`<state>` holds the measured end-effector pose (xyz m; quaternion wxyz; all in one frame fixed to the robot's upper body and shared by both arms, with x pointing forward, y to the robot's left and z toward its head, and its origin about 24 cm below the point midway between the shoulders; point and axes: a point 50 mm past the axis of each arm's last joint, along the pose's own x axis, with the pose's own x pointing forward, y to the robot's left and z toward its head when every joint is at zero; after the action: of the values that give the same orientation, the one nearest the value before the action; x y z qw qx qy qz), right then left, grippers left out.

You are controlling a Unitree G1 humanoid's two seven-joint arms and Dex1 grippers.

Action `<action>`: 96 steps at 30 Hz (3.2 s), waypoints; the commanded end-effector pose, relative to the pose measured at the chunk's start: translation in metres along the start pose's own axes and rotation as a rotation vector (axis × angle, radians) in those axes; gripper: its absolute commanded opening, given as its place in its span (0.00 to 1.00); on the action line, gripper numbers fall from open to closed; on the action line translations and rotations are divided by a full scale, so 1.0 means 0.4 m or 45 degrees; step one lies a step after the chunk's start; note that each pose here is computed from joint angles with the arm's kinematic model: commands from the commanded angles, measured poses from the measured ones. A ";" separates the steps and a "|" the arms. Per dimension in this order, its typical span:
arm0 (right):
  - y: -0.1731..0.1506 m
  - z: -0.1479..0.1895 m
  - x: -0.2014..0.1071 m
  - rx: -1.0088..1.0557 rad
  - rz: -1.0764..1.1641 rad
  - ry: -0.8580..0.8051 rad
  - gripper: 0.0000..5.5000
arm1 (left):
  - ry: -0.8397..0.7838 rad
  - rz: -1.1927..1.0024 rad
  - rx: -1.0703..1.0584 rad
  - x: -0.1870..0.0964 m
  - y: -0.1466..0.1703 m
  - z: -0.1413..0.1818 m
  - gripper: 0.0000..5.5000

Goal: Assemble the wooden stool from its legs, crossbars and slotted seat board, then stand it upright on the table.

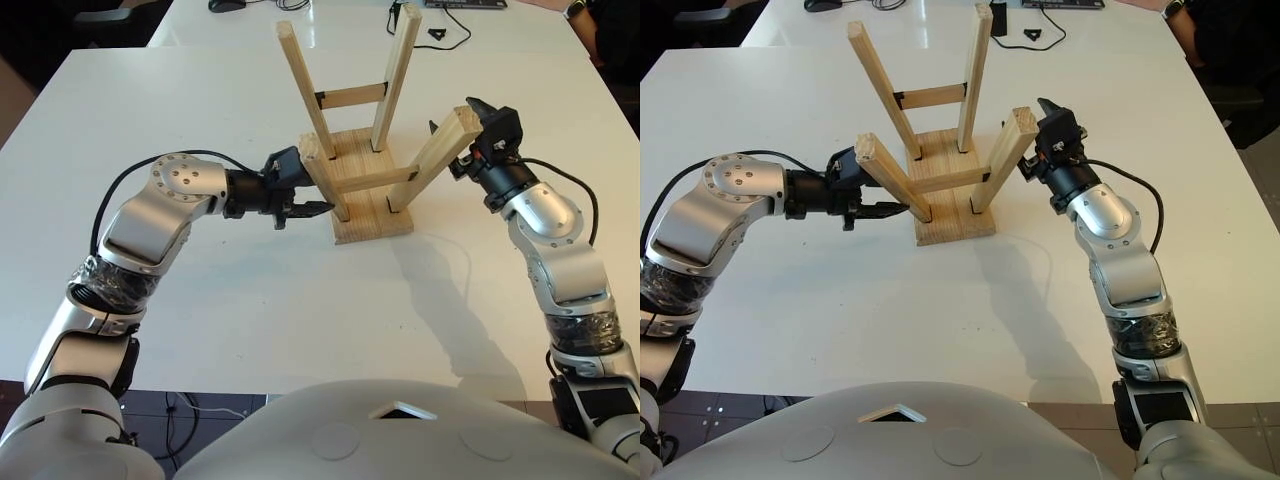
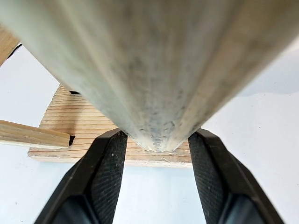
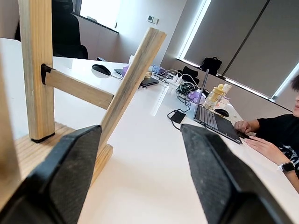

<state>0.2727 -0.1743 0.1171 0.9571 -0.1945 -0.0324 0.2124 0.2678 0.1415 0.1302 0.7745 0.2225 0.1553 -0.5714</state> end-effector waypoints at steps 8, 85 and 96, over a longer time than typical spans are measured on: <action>-0.170 -0.108 -0.064 -0.231 -0.595 0.245 0.57 | 0.134 -0.063 -0.145 0.024 -0.043 -0.056 0.37; 0.086 -0.178 -0.148 -0.131 0.733 0.498 0.57 | 0.063 0.658 0.007 0.047 -0.008 -0.368 0.72; 0.069 -0.146 -0.062 -0.192 0.635 0.380 0.57 | 0.055 0.505 -0.042 0.001 -0.147 -0.353 0.72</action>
<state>0.2411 -0.2003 0.0442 0.8494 -0.3100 0.1851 0.3849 0.2391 0.2124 0.0223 0.8910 0.2725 0.0783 -0.3546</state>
